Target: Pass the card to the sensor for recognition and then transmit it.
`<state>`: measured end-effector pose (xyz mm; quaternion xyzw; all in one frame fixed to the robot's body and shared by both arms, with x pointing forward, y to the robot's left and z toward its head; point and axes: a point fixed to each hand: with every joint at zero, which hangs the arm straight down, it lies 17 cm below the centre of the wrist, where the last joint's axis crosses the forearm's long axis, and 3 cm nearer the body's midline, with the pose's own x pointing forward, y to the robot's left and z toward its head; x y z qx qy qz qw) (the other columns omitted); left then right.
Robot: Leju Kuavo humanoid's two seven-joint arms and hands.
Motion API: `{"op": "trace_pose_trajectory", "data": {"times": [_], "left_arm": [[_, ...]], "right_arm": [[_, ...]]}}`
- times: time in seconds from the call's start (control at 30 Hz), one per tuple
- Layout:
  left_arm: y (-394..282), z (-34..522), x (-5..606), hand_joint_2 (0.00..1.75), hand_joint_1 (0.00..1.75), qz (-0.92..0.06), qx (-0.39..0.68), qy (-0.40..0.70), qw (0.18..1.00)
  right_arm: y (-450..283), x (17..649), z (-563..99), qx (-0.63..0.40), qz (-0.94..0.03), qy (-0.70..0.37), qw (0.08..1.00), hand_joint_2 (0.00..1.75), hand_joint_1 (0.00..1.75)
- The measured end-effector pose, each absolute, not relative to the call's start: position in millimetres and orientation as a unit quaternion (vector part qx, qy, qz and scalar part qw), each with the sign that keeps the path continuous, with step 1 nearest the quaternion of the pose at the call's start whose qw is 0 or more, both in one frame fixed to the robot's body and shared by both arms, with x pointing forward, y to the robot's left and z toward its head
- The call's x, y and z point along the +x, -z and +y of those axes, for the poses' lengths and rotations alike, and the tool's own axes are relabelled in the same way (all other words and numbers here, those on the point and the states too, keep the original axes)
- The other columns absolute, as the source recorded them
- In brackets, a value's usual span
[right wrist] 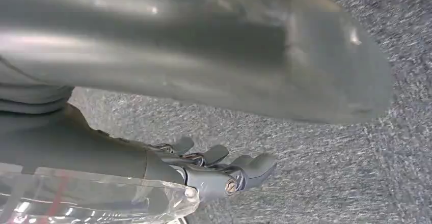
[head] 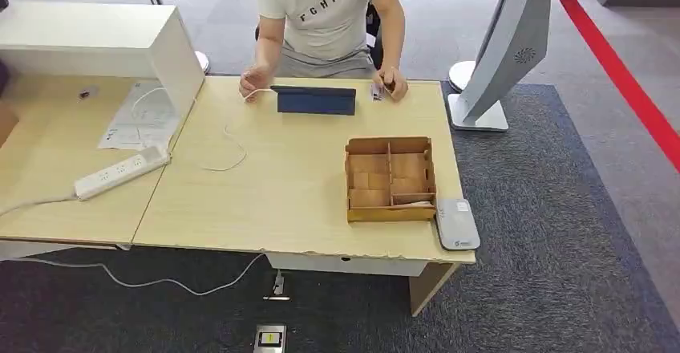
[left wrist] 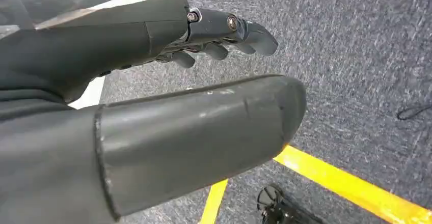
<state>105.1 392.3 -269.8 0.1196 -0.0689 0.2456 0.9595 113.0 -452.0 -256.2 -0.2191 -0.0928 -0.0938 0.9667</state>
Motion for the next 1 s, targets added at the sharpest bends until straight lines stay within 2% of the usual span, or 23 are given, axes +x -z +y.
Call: {"op": "trace_pose_trajectory", "data": {"times": [0.2,1.0], "left_arm": [[271.6,383.6,100.4,0.00,0.00,-0.053,0.114,-0.247,0.961],[274.1,365.5,96.8,0.00,0.00,-0.042,0.115,-0.250,0.961]], "right_arm": [[258.7,104.6,-448.9,-0.210,-0.068,0.079,0.972,0.00,0.00],[253.6,110.8,-466.7,-0.219,-0.085,0.048,0.971,0.00,0.00]]}}
